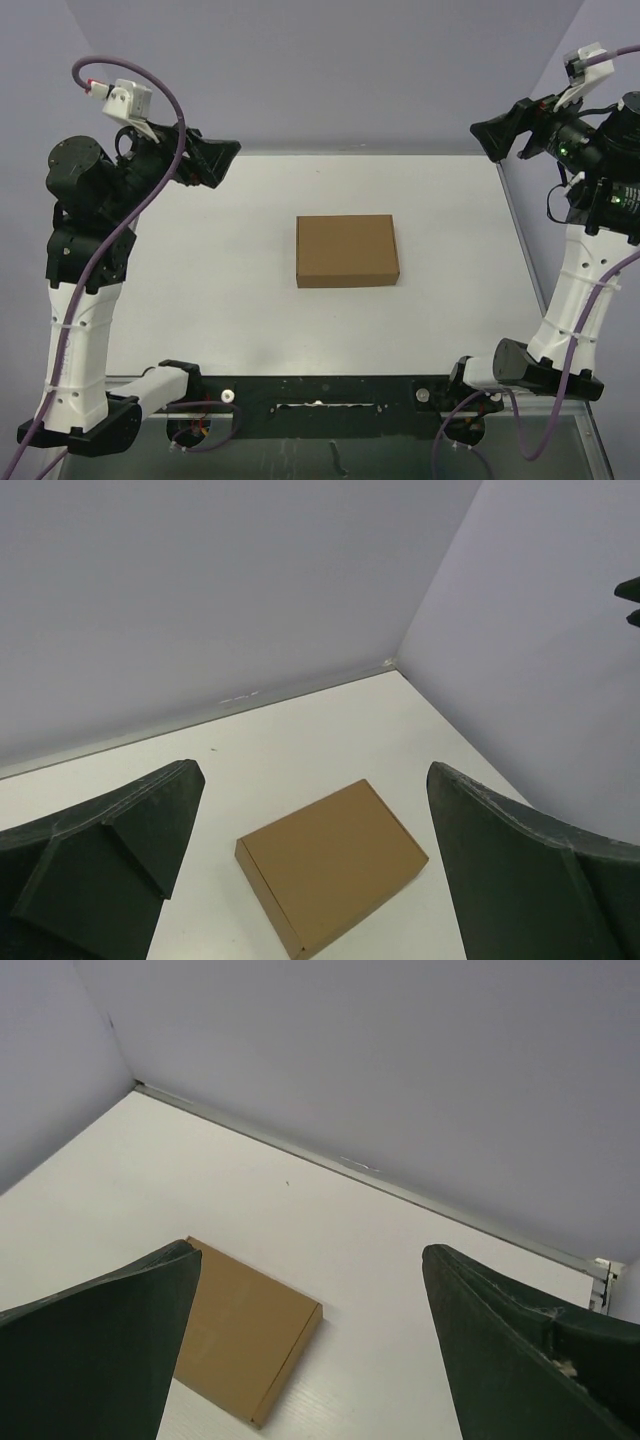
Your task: Fold the paper box
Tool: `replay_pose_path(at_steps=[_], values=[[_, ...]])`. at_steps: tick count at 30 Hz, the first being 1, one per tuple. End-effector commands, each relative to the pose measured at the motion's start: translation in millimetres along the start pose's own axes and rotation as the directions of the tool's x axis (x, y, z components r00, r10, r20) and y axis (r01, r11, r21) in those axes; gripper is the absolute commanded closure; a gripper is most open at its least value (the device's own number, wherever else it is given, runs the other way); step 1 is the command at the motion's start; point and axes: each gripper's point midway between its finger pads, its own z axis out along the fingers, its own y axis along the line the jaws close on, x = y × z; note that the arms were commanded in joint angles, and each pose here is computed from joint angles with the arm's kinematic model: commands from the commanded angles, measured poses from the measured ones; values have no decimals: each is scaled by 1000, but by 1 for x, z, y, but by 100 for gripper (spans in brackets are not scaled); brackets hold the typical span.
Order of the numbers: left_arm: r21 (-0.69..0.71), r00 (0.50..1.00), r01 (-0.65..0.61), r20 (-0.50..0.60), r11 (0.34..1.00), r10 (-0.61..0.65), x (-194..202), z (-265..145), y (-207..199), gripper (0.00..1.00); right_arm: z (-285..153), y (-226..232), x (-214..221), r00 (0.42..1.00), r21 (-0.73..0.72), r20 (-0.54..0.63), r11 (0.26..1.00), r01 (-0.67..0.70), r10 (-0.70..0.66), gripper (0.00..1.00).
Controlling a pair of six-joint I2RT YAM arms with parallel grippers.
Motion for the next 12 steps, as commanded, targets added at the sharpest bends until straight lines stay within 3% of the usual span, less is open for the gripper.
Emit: replay_pose_path(at_steps=[1, 12], values=[[-10, 998, -3, -65, 1000, 3, 15, -1, 4, 2, -17, -5, -20, 996, 123, 47, 989, -86, 81, 2], [-11, 996, 16, -89, 1000, -17, 28, 0, 8, 2, -24, 0, -15, 999, 91, 38, 995, -37, 34, 2]])
